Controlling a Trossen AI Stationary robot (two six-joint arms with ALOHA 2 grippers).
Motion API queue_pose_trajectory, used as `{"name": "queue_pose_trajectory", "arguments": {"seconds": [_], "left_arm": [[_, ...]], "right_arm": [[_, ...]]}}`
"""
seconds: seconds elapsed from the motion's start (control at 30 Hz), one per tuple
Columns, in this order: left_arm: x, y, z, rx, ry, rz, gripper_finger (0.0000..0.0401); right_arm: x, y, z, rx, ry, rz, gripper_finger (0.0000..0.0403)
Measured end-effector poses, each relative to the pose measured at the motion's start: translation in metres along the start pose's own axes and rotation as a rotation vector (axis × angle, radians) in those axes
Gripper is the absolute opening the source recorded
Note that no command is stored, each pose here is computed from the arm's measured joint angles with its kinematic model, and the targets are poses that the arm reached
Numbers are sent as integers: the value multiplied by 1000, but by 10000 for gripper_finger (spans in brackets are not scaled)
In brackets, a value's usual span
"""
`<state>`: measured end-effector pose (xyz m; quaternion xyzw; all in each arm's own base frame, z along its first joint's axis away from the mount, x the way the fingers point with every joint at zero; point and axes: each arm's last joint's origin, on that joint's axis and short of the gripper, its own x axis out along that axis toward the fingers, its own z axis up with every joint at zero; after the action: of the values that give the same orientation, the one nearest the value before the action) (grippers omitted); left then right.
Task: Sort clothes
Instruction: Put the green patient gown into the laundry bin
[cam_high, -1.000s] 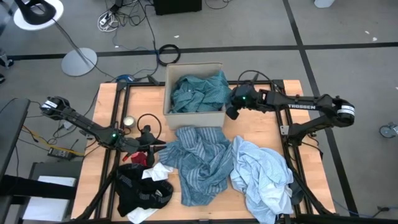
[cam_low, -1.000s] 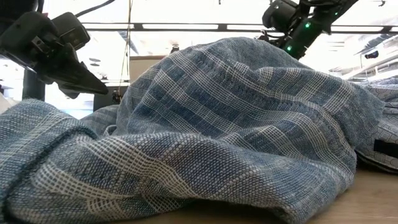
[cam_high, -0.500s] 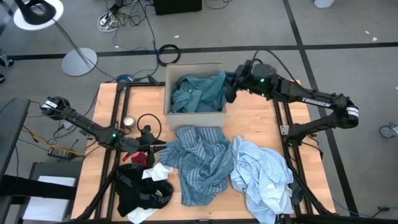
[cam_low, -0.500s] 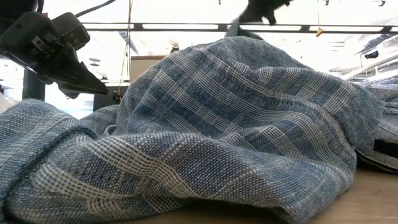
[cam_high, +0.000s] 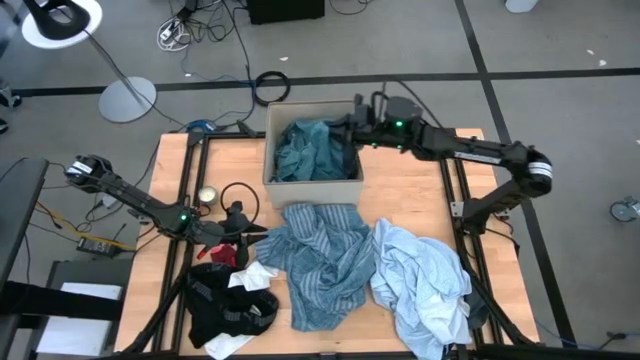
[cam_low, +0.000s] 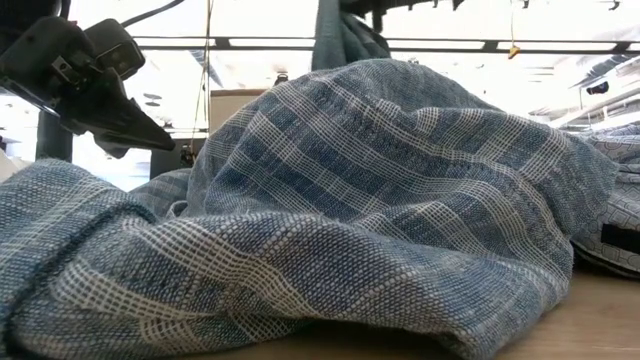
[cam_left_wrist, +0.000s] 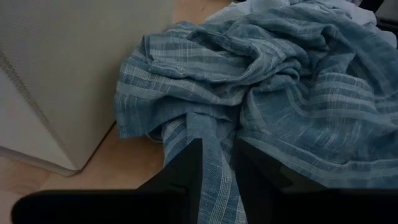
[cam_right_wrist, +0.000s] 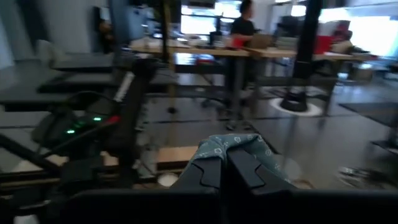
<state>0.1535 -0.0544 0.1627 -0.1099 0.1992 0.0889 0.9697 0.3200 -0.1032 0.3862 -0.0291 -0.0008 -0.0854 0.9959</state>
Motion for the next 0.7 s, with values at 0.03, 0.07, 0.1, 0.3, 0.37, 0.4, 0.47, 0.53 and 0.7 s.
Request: {"name": "queue_pose_trajectory", "arguments": {"seconds": [0.03,0.07,0.1,0.3,0.37,0.4,0.47,0.53,0.7], "left_arm": [[0,0,0,-3,-4,-2,94],[0,0,1,-4,-6,-3,94],[0,-1,1,-6,-10,-5,94],[0,-1,1,-8,-12,-6,94],[0,0,1,-7,-11,-5,94],[0,-1,1,-8,-12,-5,94],[0,0,1,-7,-10,-4,94],[0,0,1,-6,-10,-4,94],[0,-1,1,-7,-11,-5,94]], "right_arm": [[7,0,-2,8,-9,23,0],[14,-1,-5,17,-7,42,0],[21,-1,-9,26,0,55,0],[61,-1,-29,63,48,104,0],[71,-1,-36,69,65,121,1],[76,-2,-39,72,73,123,1],[83,-2,-46,76,90,126,1],[87,-3,-54,85,118,124,1],[90,-11,-80,157,279,57,1]]}}
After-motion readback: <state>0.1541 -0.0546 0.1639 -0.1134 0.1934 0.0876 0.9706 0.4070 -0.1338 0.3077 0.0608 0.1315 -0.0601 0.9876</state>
